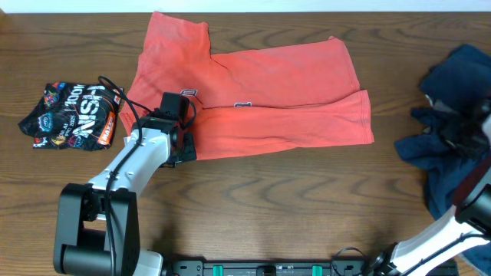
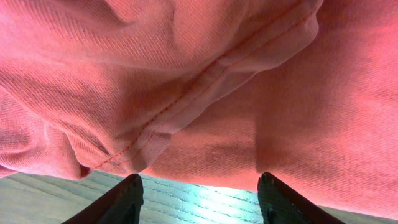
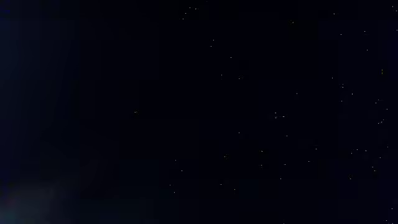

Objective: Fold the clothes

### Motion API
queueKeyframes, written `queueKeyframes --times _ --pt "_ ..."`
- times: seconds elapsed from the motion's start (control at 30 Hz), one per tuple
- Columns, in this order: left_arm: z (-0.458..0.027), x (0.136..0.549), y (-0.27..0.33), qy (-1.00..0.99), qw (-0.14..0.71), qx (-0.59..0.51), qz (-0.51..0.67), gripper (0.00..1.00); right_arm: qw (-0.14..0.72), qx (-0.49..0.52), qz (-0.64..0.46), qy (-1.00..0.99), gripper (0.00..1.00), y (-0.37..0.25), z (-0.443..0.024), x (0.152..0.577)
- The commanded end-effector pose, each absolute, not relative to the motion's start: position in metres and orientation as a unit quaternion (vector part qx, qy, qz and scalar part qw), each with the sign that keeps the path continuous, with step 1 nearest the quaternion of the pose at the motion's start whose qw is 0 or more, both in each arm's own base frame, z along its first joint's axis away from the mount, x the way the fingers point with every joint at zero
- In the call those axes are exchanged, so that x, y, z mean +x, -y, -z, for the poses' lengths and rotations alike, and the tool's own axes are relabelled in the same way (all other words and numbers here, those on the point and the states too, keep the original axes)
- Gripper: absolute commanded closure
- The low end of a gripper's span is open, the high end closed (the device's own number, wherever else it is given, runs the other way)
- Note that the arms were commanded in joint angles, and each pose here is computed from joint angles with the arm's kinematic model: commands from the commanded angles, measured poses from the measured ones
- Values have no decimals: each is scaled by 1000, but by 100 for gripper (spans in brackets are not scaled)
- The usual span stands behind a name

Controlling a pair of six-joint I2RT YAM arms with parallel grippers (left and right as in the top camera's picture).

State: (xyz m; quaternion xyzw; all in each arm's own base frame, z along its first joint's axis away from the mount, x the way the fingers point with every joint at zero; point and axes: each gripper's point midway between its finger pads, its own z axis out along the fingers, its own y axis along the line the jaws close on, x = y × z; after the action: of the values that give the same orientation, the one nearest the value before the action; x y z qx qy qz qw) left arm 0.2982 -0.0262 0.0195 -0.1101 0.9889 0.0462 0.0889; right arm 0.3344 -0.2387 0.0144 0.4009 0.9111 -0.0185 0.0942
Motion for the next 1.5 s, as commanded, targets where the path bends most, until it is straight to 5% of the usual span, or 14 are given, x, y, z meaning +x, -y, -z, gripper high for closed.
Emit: queueKeyframes --times 0.0,0.17,0.63,1.13,1.2,1.47 --pt "-18 297 24 -988 86 -116 -50 24 199 270 -117 -935 66 195 -76 392" --pt "-18 297 24 -988 86 -115 -50 18 206 156 -170 -951 53 127 -103 405" --pt "-18 297 24 -989 85 -115 -50 17 77 49 -151 -984 57 20 -7 385" --pt "-18 296 24 -989 84 -115 -50 17 -18 112 -96 -989 69 52 -3 333" --pt "-18 296 24 -989 85 -115 -50 17 -21 113 -61 -991 77 64 3 329" --pt "-18 296 24 -989 84 -115 -50 17 49 254 151 -954 80 159 4 340"
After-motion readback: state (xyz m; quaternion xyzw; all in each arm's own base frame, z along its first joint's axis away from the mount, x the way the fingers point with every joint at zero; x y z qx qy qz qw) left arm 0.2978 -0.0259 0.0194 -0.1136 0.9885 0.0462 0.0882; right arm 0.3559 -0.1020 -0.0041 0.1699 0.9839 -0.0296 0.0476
